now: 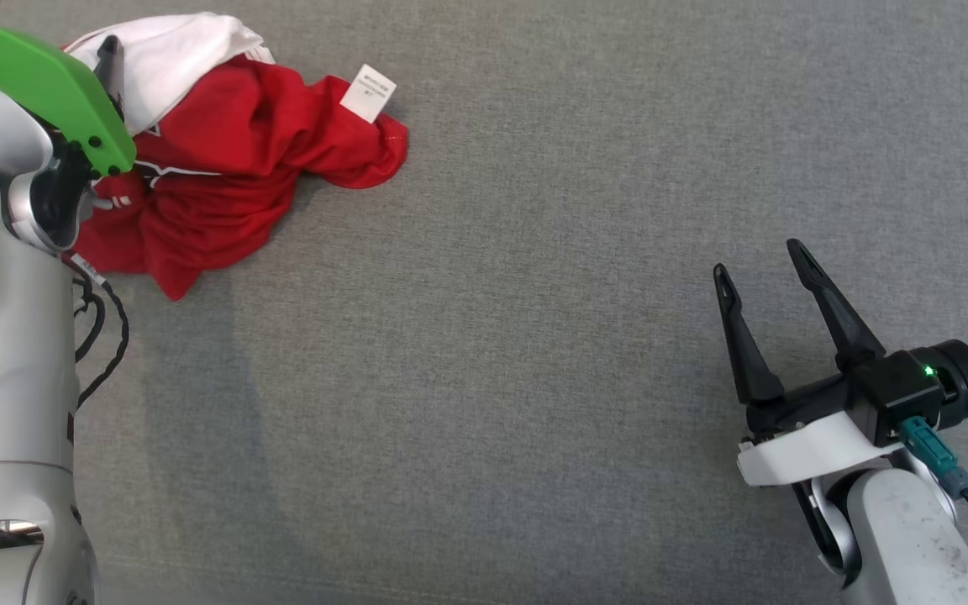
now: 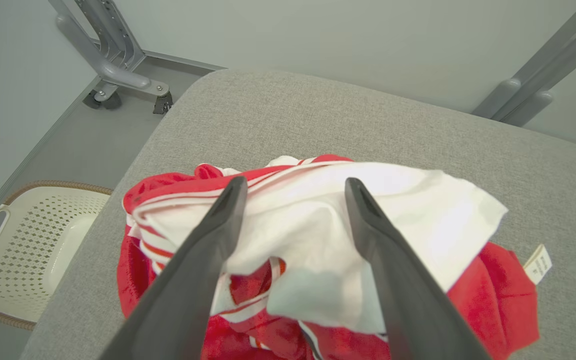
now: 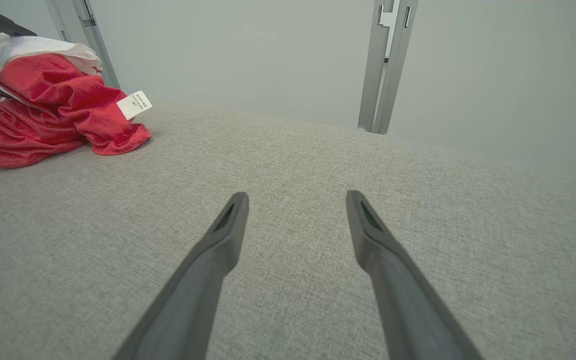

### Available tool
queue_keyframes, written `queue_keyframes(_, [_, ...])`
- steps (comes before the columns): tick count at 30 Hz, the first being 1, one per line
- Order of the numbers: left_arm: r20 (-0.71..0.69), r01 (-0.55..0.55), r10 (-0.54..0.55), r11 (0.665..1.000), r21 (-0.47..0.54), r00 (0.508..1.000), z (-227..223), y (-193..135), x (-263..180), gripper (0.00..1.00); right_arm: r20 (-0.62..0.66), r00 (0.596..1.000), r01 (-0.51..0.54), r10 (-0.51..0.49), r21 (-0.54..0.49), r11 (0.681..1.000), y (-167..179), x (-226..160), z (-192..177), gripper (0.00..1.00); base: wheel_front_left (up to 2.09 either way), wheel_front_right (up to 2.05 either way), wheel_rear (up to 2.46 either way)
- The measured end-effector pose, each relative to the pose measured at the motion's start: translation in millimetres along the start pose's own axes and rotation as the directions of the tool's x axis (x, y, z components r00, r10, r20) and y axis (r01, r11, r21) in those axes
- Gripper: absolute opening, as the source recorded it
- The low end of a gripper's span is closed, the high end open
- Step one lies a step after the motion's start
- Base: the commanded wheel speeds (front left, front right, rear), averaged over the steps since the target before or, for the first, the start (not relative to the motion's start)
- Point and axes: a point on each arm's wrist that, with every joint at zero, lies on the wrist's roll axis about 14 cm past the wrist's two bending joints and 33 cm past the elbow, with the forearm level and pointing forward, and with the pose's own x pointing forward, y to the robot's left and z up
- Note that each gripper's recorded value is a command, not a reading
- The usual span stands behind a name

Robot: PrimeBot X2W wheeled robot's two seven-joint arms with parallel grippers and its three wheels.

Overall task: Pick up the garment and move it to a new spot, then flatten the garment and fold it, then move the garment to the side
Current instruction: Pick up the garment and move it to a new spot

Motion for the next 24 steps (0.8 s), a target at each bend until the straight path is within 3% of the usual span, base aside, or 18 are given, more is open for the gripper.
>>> queue_keyframes(8, [-0.251, 0.043, -0.038, 0.999, 0.013, 0.967, -77.3, -12.3, 32.6, 1.0, -0.047, 0.998, 0.045, -0.045, -0.002, 0.999, -18.8, -1.7, -22.3, 1.0, 0.0, 0.0, 0.0])
queue_keyframes(9, [-0.255, 0.046, -0.04, 0.999, 0.018, 0.966, -80.3, -13.7, 34.7, 0.49, -0.051, 0.998, 0.046, -0.046, -0.002, 0.999, -19.4, -1.9, -24.2, 1.0, 0.0, 0.0, 0.0])
queue_keyframes(10, [-0.247, 0.051, -0.043, 0.998, 0.027, 0.968, -80.4, -14.7, 37.2, 0.06, -0.056, 0.997, 0.046, -0.046, -0.001, 0.999, -19.5, -1.9, -26.3, 1.0, 0.0, 0.0, 0.0])
queue_keyframes(11, [-0.233, 0.053, -0.044, 0.998, 0.032, 0.971, -78.9, -15.2, 39.1, 0.0, -0.059, 0.997, 0.045, -0.045, -0.001, 0.999, -19.3, -1.5, -28.1, 1.0, 0.0, 0.0, 0.0])
queue_keyframes(14, [-0.169, 0.056, -0.048, 0.997, 0.043, 0.984, -69.5, -15.2, 40.3, 0.0, -0.056, 0.998, 0.03, -0.029, 0.003, 1.0, -14.5, 2.0, -28.3, 1.0, 0.0, 0.0, 0.0])
queue_keyframes(19, [0.053, 0.087, -0.09, 0.994, 0.06, 0.995, -16.2, -24.3, 33.4, 0.0, -0.04, 0.999, 0.004, -0.005, -0.009, 1.0, -7.0, 4.4, -20.3, 1.0, 0.0, 0.0, 0.0])
queue_keyframes(24, [0.296, 0.219, -0.266, 0.959, 0.181, 0.917, 51.5, -78.1, 2.3, 0.0, -0.011, 1.0, -0.001, 0.001, -0.005, 1.0, 0.4, 3.3, -5.2, 1.0, 0.0, 0.0, 0.0])
